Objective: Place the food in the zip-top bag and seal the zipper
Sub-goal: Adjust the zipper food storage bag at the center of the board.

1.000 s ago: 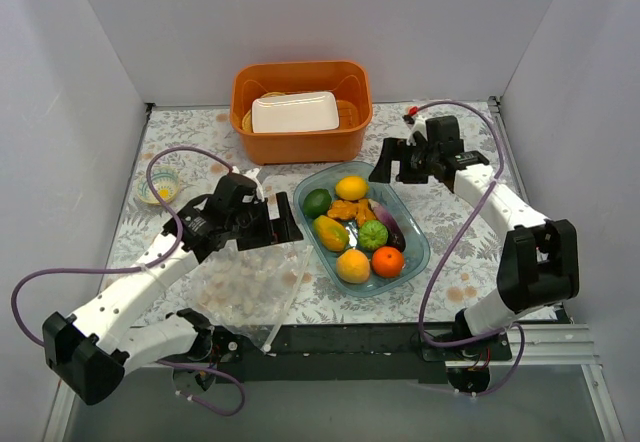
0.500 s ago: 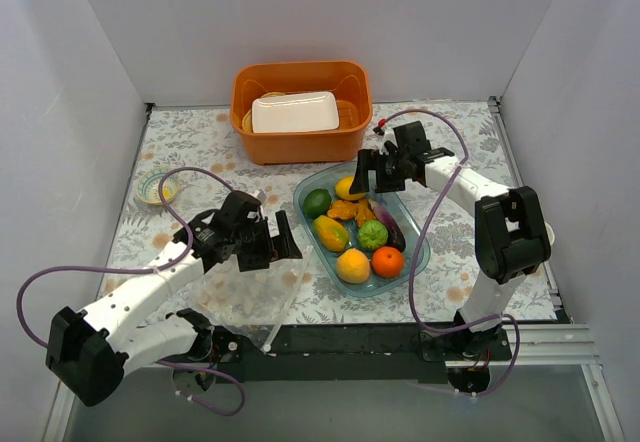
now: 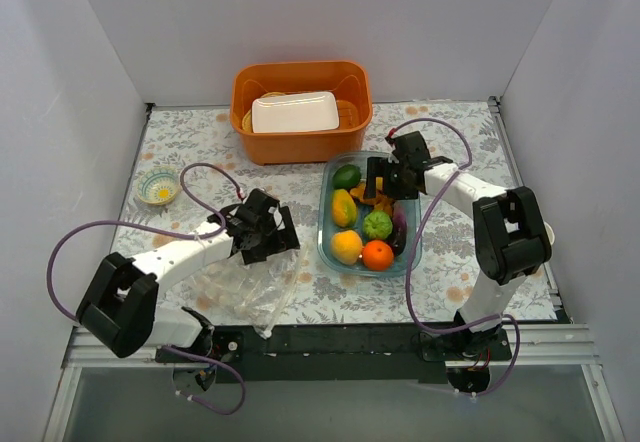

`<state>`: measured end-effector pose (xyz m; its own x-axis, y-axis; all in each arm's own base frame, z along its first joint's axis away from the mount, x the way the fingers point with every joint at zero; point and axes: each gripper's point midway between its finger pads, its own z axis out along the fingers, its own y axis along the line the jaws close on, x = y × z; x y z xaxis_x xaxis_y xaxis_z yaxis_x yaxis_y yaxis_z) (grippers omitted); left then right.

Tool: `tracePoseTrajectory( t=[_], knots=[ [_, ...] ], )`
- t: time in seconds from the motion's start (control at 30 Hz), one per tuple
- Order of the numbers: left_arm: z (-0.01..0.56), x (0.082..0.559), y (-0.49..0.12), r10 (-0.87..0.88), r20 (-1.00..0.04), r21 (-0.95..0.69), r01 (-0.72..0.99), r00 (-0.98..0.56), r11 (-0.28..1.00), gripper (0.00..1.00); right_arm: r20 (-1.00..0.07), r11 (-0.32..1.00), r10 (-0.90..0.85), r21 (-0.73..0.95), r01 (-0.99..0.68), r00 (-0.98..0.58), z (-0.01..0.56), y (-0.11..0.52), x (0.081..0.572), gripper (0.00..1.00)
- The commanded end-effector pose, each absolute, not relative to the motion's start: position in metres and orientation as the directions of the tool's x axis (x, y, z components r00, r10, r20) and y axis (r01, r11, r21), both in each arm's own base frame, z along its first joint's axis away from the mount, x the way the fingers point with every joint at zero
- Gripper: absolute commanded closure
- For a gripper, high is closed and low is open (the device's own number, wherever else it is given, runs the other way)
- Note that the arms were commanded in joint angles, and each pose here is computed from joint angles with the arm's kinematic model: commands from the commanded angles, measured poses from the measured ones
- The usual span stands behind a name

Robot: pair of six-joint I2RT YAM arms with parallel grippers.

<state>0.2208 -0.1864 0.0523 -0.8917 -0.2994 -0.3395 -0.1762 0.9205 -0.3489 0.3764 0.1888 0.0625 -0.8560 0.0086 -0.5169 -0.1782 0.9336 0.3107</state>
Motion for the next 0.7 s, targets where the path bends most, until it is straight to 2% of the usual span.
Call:
tracePoseTrajectory(
  t=[0.0,0.13,0.37,0.57,0.67],
  knots=[
    [0.069,0.266,-0.184,-0.339,-0.456,-0.370,-0.172,-0.823,0.913,0.02,-0.549,0.959,0.024,0.249,-0.136,-0.835,0.066,0.169,0.374,0.02],
    [0.074,0.292,-0.178,-0.374,-0.466,-0.406,-0.181,-0.802,0.896,0.02,-0.545,0.963,-0.002,0.226,-0.149,-0.838,0.065,0.163,0.366,0.02],
    [0.084,0.330,-0.176,-0.378,-0.496,-0.424,-0.162,-0.782,0.891,0.02,-0.600,0.952,-0.073,0.196,-0.235,-0.797,0.083,0.160,0.359,0.02],
    [0.108,0.347,-0.185,-0.379,-0.531,-0.455,-0.121,-0.758,0.882,0.02,-0.718,0.901,-0.067,0.255,-0.351,-0.693,0.154,0.183,0.353,0.02],
    [0.128,0.348,-0.186,-0.384,-0.550,-0.475,-0.101,-0.741,0.874,0.02,-0.737,0.858,-0.088,0.286,-0.428,-0.670,0.175,0.209,0.330,0.02]
  ],
)
